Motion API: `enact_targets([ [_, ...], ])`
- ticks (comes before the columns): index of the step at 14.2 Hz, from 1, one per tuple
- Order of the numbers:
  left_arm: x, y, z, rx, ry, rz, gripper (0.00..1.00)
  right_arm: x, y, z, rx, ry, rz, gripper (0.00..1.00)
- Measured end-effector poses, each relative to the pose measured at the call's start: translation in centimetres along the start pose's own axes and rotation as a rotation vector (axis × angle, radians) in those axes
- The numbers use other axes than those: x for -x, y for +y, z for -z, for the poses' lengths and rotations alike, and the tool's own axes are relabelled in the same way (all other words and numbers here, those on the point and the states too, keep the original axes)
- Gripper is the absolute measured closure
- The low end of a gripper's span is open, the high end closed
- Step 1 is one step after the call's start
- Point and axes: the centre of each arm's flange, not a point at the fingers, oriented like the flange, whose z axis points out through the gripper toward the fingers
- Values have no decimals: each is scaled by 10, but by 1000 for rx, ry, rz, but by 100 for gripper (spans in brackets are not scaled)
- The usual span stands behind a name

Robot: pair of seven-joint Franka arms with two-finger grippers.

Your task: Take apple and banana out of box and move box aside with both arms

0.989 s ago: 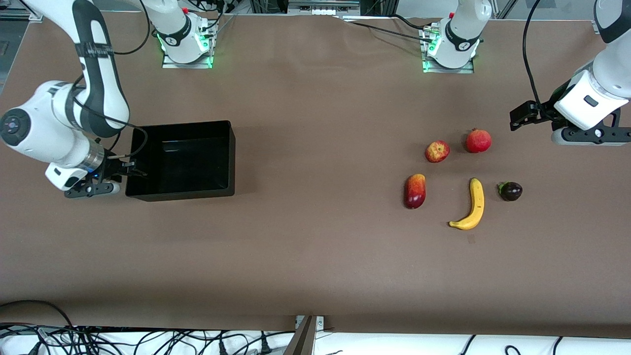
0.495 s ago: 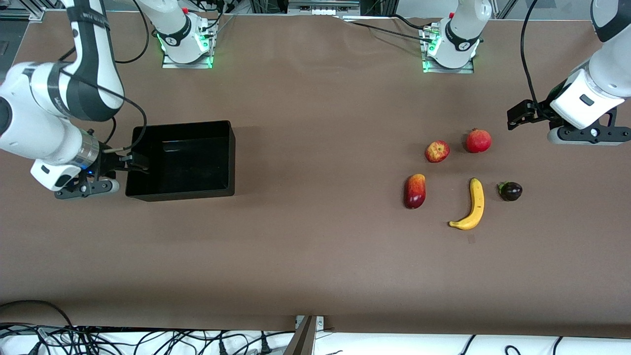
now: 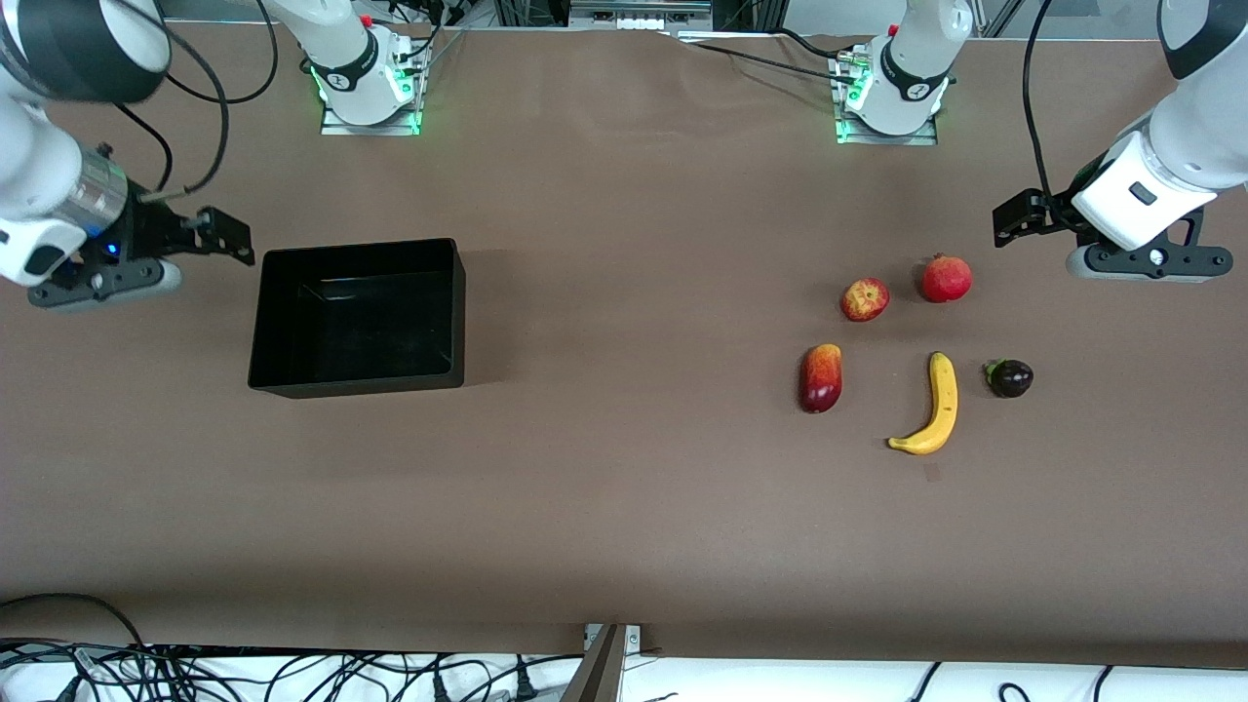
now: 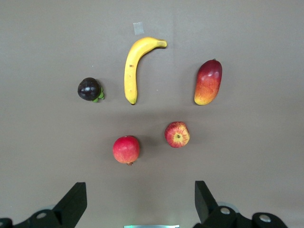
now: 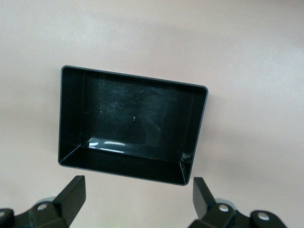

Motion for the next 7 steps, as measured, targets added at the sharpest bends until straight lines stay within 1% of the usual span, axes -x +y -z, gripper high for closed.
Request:
enact_targets([
  [4,0,-1,0,-21,2,-2,0,12,-2,14,2,1,3,0],
  [7,0,-1,1,-27,3,-2,0,11,-11,16,22,3,22,0],
])
